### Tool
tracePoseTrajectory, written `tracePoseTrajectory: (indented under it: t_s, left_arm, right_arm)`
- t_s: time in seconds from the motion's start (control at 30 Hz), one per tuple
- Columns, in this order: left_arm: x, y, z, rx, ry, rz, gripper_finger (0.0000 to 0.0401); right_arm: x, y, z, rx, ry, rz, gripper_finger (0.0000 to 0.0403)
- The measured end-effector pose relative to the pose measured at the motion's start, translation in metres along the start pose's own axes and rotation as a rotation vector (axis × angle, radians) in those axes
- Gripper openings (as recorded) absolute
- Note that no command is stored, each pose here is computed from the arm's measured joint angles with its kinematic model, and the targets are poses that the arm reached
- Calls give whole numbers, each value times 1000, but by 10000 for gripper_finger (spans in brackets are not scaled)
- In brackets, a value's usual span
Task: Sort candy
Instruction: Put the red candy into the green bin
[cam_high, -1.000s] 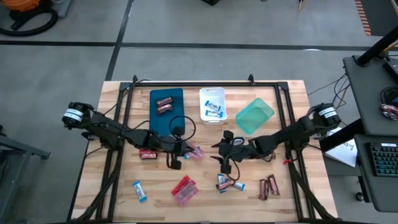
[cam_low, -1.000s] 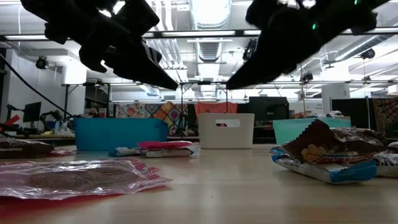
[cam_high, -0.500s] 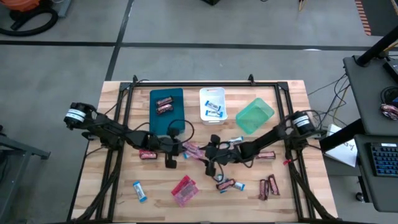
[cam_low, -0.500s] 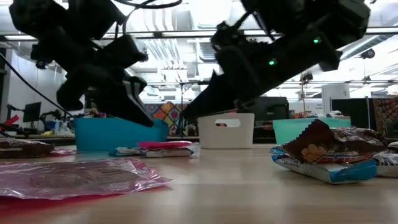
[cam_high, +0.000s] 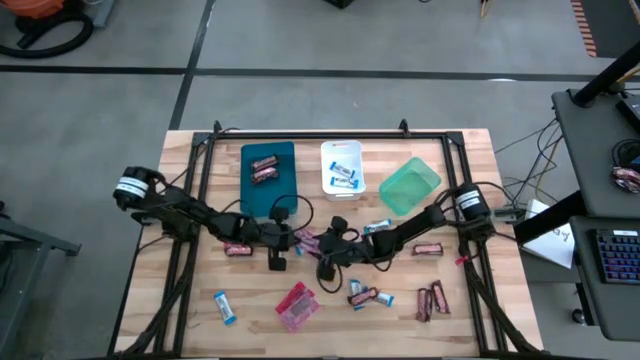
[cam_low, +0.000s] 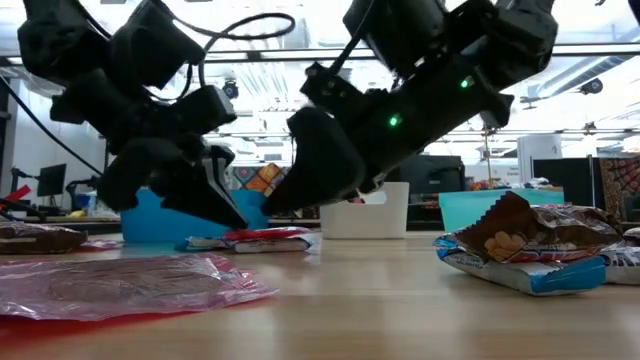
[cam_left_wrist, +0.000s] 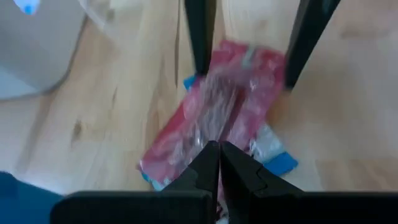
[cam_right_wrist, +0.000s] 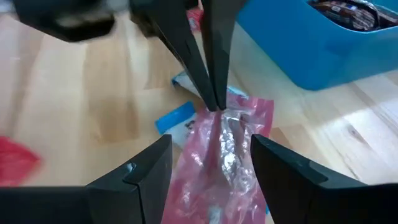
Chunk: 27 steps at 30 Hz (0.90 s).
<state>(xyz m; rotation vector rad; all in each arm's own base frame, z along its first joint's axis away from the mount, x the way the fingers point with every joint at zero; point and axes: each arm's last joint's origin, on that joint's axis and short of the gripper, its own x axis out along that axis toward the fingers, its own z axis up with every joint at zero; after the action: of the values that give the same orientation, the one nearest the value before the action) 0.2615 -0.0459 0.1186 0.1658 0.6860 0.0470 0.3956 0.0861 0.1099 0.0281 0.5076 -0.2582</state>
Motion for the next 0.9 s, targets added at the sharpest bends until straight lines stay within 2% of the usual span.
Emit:
tracePoseTrajectory:
  t_s: [0.27, 0.47, 0.57, 0.7, 0.8, 0.9]
  left_arm:
    - [-25, 7, 15, -5, -58, 3, 0]
    - [-47, 12, 25, 8, -155, 5, 0]
    - [-56, 15, 29, 13, -196, 8, 0]
    - [-65, 17, 33, 24, -238, 11, 0]
    - [-68, 17, 34, 28, -248, 12, 0]
    - [-67, 17, 32, 32, -233, 11, 0]
  right_arm:
    - [17, -5, 2, 9, 42, -40, 208]
    - [23, -13, 2, 13, 86, -59, 203]
    - [25, -16, 1, 42, 96, -41, 184]
    - [28, -22, -1, 74, 112, -9, 138]
    - [26, -23, 0, 45, 113, -7, 104]
    - [21, -23, 6, 6, 116, 19, 87]
